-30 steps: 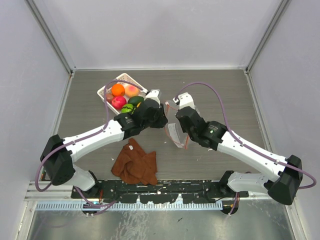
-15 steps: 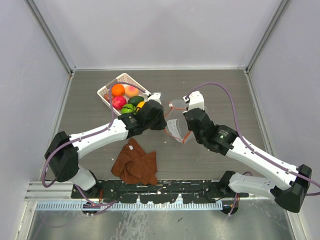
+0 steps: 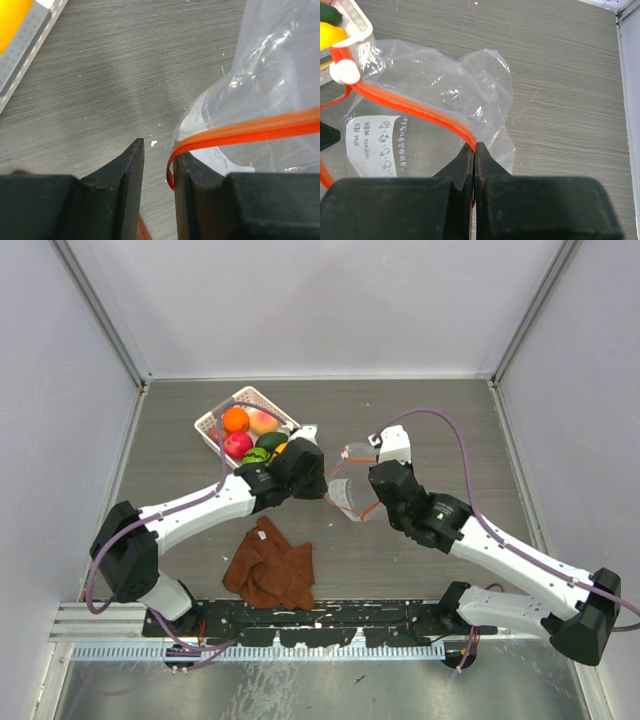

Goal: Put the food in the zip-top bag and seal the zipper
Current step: Open the zipper of the food storage bag.

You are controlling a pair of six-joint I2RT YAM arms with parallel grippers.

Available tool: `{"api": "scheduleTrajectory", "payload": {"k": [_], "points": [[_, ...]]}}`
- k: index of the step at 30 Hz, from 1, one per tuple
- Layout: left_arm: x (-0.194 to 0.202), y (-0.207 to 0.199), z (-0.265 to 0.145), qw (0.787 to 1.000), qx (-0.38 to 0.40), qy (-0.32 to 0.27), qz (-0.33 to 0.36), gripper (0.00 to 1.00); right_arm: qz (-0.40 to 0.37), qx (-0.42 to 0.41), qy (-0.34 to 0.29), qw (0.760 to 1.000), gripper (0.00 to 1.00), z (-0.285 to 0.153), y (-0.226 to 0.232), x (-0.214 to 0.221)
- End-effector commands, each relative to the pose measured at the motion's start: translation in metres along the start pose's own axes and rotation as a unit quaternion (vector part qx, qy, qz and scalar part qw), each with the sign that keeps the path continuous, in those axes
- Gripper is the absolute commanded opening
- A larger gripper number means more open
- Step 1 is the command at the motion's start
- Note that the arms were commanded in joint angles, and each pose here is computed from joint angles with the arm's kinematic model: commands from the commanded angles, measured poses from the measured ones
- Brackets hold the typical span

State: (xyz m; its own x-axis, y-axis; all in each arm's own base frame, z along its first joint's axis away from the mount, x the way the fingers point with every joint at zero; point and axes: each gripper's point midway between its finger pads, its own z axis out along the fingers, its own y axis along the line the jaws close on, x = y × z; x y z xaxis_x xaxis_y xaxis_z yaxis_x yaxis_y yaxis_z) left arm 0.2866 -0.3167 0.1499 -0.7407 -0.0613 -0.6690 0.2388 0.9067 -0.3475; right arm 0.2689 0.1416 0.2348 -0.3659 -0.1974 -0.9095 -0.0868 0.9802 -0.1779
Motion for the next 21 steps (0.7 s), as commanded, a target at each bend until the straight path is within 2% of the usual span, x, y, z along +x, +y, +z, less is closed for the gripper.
{"api": "scheduleTrajectory", "payload": {"k": [1, 5, 12, 18, 21], "points": [[-0.027, 0.002, -0.016, 1.0, -0.004, -0.024, 0.014, 0.35, 0.011, 0.01, -0.02, 1.0, 0.0, 0.009, 0.007, -0.014], [-0.042, 0.014, -0.038, 0.999, -0.016, -0.03, 0.025, 0.53, 0.001, 0.015, -0.011, 1.0, 0.0, 0.018, 0.013, -0.012], [-0.064, 0.07, -0.068, 0.993, -0.102, -0.04, 0.035, 0.74, -0.009, 0.022, -0.001, 1.0, 0.0, 0.029, 0.022, -0.006], [-0.082, 0.106, -0.07, 0.989, -0.139, -0.046, 0.01, 0.85, -0.007, 0.032, 0.0, 0.999, 0.0, 0.034, 0.024, -0.008], [-0.089, 0.122, -0.061, 0.986, -0.162, -0.044, 0.001, 0.87, -0.004, 0.034, 0.0, 0.999, 0.0, 0.034, 0.024, -0.008]]}}
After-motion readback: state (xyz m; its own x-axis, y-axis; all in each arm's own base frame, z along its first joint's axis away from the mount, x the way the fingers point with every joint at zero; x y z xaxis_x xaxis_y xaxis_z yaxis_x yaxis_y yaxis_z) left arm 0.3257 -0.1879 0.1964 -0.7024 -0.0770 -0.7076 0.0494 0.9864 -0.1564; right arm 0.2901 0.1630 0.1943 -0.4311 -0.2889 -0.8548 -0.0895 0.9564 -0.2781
